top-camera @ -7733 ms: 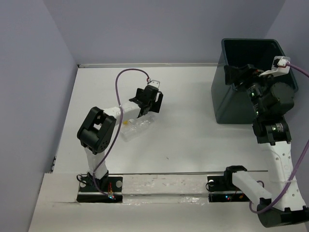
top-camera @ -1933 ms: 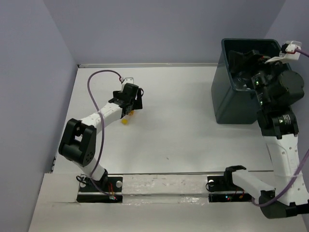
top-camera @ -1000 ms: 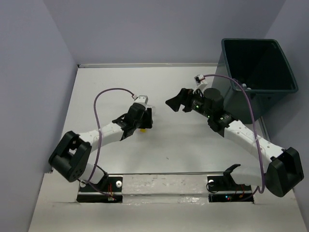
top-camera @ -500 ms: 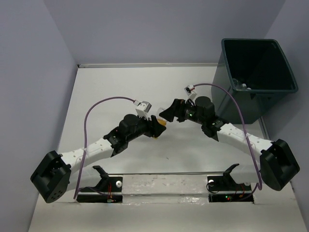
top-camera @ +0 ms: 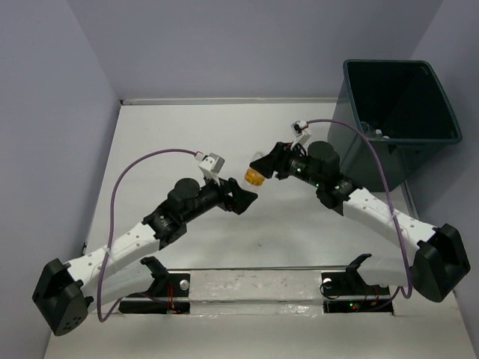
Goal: Put the plastic bottles in the bin
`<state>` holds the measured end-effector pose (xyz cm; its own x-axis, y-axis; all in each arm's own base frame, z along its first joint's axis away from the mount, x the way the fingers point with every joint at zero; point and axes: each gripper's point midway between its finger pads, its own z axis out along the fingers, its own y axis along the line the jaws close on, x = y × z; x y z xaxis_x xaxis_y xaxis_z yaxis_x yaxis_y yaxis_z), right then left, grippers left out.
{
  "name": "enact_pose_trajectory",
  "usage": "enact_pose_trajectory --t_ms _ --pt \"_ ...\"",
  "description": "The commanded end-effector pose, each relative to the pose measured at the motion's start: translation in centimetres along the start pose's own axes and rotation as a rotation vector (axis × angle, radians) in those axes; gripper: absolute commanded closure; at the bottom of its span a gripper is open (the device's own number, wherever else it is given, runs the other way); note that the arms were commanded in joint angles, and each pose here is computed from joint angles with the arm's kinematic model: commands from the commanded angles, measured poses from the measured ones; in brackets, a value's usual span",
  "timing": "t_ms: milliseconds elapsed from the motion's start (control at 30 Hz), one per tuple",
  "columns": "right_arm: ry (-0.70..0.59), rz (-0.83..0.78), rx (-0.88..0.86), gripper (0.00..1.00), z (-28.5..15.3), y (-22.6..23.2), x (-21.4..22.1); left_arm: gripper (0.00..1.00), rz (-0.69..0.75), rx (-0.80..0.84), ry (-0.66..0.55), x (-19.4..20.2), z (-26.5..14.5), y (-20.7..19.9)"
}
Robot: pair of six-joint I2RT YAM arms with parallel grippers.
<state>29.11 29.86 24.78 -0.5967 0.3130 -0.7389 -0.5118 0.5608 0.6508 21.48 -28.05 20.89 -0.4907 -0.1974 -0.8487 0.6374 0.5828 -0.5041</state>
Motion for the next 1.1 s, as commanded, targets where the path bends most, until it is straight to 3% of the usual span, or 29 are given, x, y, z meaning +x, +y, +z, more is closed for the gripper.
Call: enact_pose_trajectory --t_ms 0,133,200,333,467,533,600,633,800,833,933,967,1033,1067 --pt "-0.366 -0.179 0.066 0.7 -4.5 3.6 -13.8 0.01 0.071 -0.014 -0.151 -7.1 -3.1 -2.6" --pt "-0.598 -0.279 0.218 0.72 -11.4 3.0 -23.5 0.01 0.095 -0.119 -0.108 -8.4 -6.5 -2.2" --pt "-0.751 -0.295 0.416 0.76 -16.3 1.6 -28.4 0.01 0.118 -0.176 -0.12 -9.2 -8.5 -1.7" --pt "-0.942 -0.384 0.857 0.76 -24.1 -2.5 -33.7 0.01 0.159 -0.283 -0.151 -8.8 -10.6 0.6" --pt "-0.994 -0.393 1.19 0.76 -28.5 -8.7 -35.6 0.01 0.158 -0.321 -0.227 -8.4 -11.6 2.1" --pt "-0.968 -0.39 1.242 0.49 -28.8 -10.9 -35.5 0.01 0.162 -0.318 -0.25 -9.0 -11.9 1.9" --pt "-0.933 -0.396 1.249 0.12 -27.9 -12.0 -35.3 0.01 0.17 -0.316 -0.251 -9.0 -11.9 1.9" --pt "-0.939 -0.381 1.22 0.01 -27.5 -11.8 -35.3 0.01 0.172 -0.311 -0.243 -8.8 -11.8 1.8" --pt "-0.918 -0.353 0.92 0.0 -24.8 -7.6 -35.3 0.01 0.18 -0.3 -0.217 -8.5 -11.3 1.7" --pt "-0.946 -0.329 0.815 0.0 -24.8 -5.3 -35.2 0.01 0.181 -0.297 -0.222 -8.7 -11.3 1.6" --pt "-0.825 -0.344 0.451 0.0 -21.2 0.3 -33.0 0.01 0.184 -0.29 -0.251 -9.4 -11.6 1.5" --pt "-0.755 -0.334 0.241 0.0 -19.9 4.1 -31.3 0.01 0.186 -0.278 -0.262 -9.6 -11.7 1.3" --pt "-0.651 -0.251 0.028 0.0 -18.1 6.2 -28.2 0.01 0.181 -0.283 -0.29 -10.2 -12.0 1.5" --pt "-0.594 -0.296 -0.14 0.0 -18.0 9.5 -26.2 0.01 0.183 -0.276 -0.304 -10.4 -12.3 1.4"
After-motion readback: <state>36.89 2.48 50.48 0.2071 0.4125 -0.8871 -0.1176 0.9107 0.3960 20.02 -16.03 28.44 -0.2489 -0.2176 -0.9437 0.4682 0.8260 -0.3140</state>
